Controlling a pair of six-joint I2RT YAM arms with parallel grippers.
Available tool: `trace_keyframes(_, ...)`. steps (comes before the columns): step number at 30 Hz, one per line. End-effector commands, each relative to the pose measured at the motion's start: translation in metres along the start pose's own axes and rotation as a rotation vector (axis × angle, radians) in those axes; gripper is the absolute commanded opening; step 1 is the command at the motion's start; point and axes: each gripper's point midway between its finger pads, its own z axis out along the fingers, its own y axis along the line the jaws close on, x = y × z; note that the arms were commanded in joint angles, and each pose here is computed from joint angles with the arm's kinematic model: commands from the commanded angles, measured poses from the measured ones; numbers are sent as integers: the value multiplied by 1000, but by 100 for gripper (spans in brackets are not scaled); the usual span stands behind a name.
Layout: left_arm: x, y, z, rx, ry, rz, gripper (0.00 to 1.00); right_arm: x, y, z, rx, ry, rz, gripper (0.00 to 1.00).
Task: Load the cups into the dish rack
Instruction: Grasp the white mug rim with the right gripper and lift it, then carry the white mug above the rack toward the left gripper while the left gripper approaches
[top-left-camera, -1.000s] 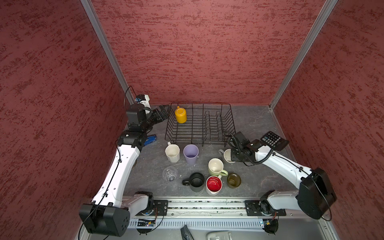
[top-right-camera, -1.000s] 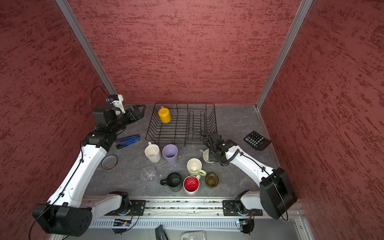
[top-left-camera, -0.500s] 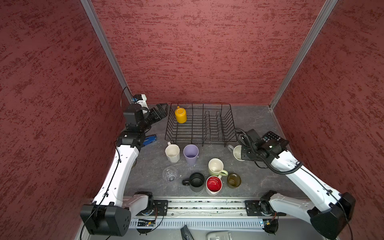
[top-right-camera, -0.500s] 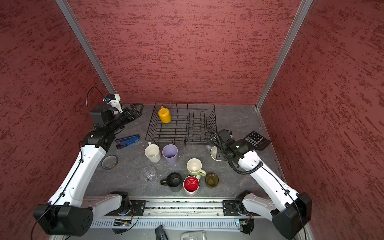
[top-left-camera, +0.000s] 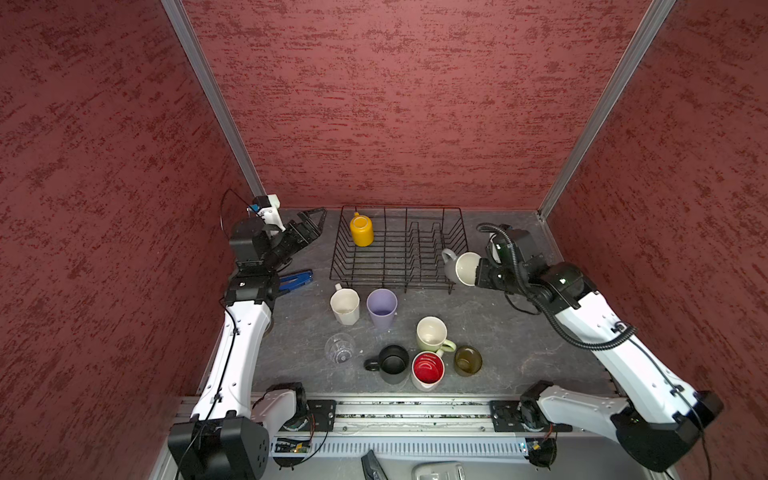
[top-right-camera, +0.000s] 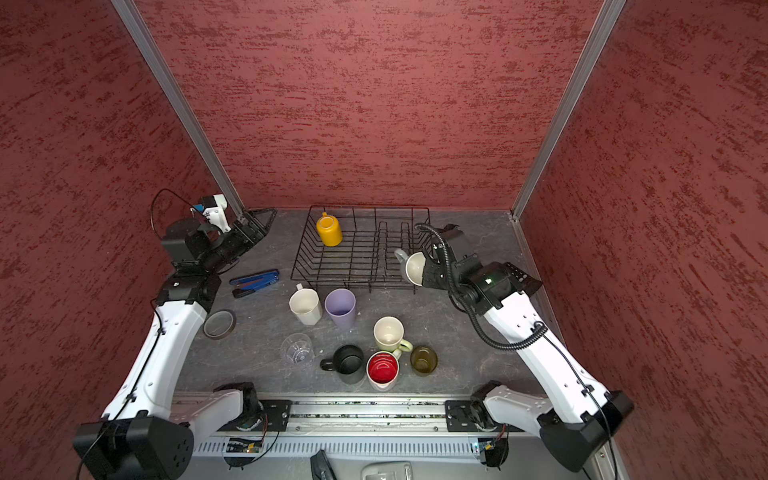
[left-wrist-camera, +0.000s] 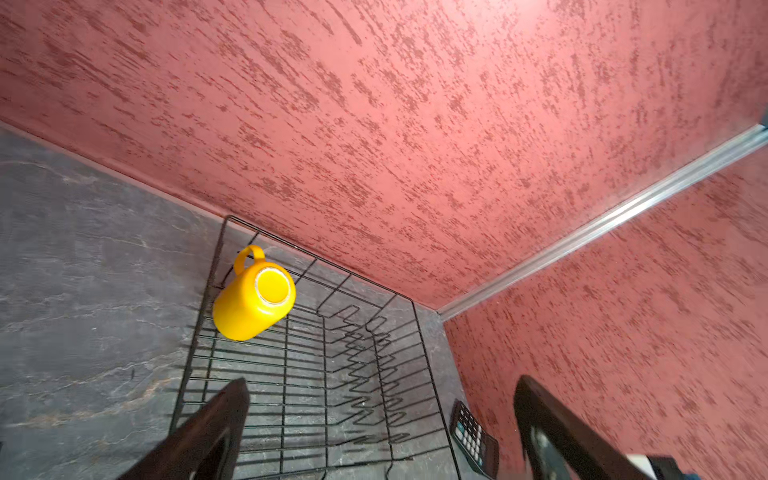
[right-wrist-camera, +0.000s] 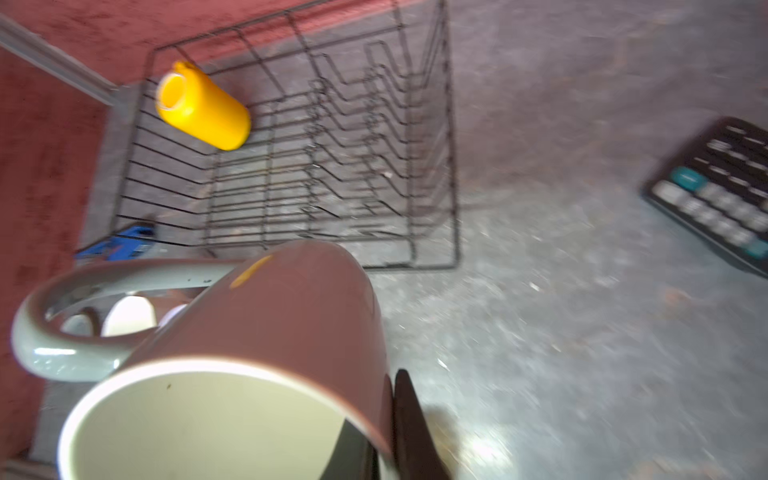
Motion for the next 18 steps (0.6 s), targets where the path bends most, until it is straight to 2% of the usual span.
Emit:
trace_keyframes(1, 1, -32, -5, 170, 28, 54, 100, -59, 69, -12, -311, -165, 12, 0)
trace_keyframes(5, 13, -39, -3, 256, 79, 65, 100, -78, 100, -3, -475, -157, 15, 0)
trace_keyframes(12, 39, -54, 1, 418, 178, 84, 100, -93, 131, 6, -724, -112, 46, 0)
trace_keyframes(18, 74, -88, 6, 606, 322, 167, 100, -91, 148, -1, -885, -86, 39, 0)
